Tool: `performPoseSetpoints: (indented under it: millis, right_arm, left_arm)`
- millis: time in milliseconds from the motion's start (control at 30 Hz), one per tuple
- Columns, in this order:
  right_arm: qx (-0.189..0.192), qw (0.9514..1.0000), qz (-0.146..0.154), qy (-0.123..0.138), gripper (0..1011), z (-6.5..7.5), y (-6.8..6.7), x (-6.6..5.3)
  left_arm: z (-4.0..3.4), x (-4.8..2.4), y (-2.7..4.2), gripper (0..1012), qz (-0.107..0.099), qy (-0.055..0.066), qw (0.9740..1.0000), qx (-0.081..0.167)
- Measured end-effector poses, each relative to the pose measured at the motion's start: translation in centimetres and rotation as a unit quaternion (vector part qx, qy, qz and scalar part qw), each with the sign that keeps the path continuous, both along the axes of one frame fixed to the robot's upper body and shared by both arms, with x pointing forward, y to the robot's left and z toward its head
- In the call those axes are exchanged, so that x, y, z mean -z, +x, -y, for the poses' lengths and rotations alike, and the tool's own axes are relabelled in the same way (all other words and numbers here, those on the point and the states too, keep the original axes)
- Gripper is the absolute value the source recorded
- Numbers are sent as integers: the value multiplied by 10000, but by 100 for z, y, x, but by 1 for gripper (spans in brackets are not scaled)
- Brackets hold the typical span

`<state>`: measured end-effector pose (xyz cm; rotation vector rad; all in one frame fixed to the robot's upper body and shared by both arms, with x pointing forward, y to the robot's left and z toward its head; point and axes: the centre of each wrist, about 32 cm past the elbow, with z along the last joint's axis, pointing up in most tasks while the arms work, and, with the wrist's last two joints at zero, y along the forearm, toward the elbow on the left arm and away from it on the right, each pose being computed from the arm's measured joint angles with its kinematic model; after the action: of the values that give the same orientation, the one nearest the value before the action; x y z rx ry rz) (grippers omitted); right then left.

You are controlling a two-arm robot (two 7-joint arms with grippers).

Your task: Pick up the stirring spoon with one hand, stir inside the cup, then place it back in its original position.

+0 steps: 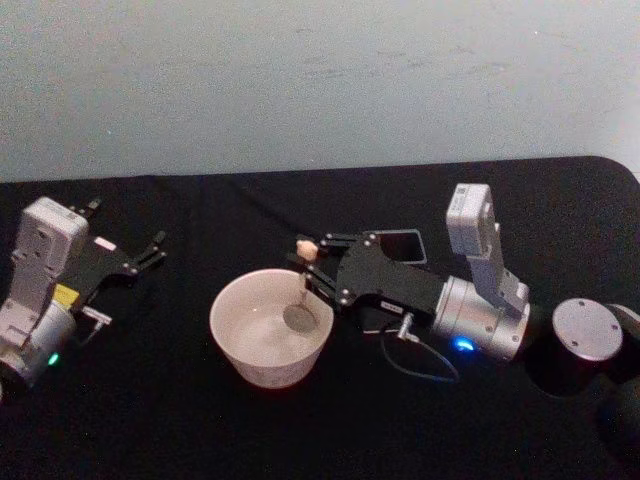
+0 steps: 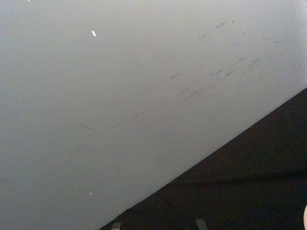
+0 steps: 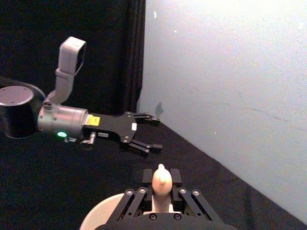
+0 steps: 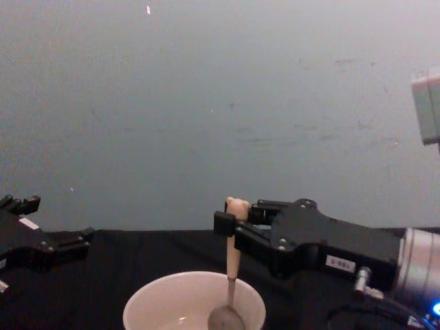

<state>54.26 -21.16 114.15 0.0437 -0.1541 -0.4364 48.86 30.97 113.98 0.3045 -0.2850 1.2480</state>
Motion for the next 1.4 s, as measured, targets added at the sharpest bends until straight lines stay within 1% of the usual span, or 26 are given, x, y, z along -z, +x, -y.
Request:
performPoseSetpoints:
  millis: [200, 333, 433, 633, 700, 867, 1033, 1167, 1400]
  right_arm:
    - [-180, 9998, -72, 9, 212, 27, -102, -8]
    - [-332, 9994, -109, 27, 212, -9, -147, -4]
    - [-487, 9987, -134, 32, 212, -88, -166, 6]
    - [-575, 9982, -139, 73, 212, -218, -123, 16]
    - [-543, 9984, -116, 86, 212, -268, -87, 19]
    - [-373, 9993, -31, 88, 212, -342, 4, 11]
    - [-205, 9998, 29, 61, 212, -330, 56, 10]
    - [-73, 9999, 49, 66, 212, -279, 81, 0]
    - [0, 10000, 42, 60, 212, -209, 61, -2]
  left_arm:
    - [0, 0, 0, 1001, 0, 0, 10000, 0]
    - [0, 0, 0, 1001, 1, 0, 10000, 0]
    - [0, 0, 0, 1002, 1, 0, 10000, 0]
    - [0, 0, 0, 1001, 0, 0, 10000, 0]
    - [0, 0, 0, 1001, 0, 0, 10000, 0]
    - [0, 0, 0, 1001, 0, 0, 10000, 0]
    - [0, 0, 0, 1001, 0, 0, 10000, 0]
    - [0, 0, 0, 1001, 0, 0, 10000, 1]
    - [0, 0, 0, 1001, 0, 0, 10000, 0]
